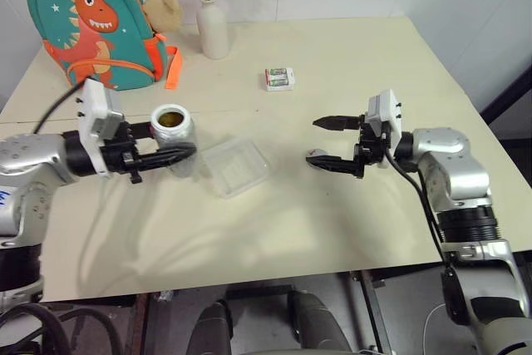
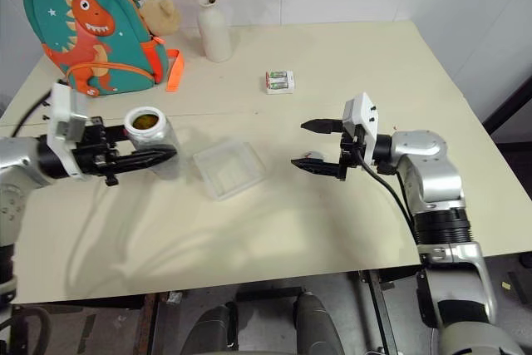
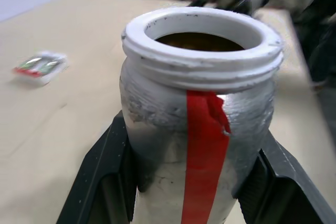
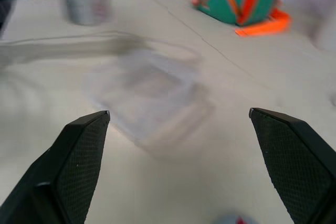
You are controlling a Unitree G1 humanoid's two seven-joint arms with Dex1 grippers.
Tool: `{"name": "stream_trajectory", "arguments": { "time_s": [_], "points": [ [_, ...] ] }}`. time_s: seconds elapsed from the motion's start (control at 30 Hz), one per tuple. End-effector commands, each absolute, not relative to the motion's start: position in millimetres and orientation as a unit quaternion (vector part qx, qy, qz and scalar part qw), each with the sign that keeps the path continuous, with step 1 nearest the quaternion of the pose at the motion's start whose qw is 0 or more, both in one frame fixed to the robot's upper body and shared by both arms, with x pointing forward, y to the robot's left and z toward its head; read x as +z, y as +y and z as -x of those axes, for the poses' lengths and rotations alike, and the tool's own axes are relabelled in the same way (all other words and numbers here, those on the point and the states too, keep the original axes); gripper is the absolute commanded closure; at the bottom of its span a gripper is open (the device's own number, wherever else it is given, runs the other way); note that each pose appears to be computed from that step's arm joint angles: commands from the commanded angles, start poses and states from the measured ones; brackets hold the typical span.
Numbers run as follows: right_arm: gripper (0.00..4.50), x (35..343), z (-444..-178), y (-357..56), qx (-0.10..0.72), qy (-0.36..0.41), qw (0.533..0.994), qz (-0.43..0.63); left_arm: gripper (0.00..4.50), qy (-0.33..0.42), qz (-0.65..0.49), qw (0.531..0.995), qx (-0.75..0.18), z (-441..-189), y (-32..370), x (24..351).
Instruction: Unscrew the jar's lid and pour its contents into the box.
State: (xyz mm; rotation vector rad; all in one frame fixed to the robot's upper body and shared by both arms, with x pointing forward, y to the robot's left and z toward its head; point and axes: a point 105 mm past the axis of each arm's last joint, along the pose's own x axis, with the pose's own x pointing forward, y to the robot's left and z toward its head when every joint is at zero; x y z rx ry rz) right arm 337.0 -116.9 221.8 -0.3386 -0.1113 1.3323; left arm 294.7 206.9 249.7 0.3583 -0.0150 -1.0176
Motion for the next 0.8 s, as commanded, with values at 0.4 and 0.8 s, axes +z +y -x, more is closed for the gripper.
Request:
{"name": "stream_trajectory", "arguments": {
  "time_s": [0.4, 0.8],
  "points": [
    [0.03, 243.4, -328.9, -106.6, 0.609, -0.072, 0.771, 0.170, 2.52, 0.006, -0.318, 0.894, -0.315, -325.8, 214.5, 243.3],
    [0.03, 235.8, -331.3, -108.1, 0.590, -0.069, 0.791, 0.143, 2.52, -0.114, -0.532, 0.804, -0.238, -352.7, 178.0, 264.2]
  ]
}}
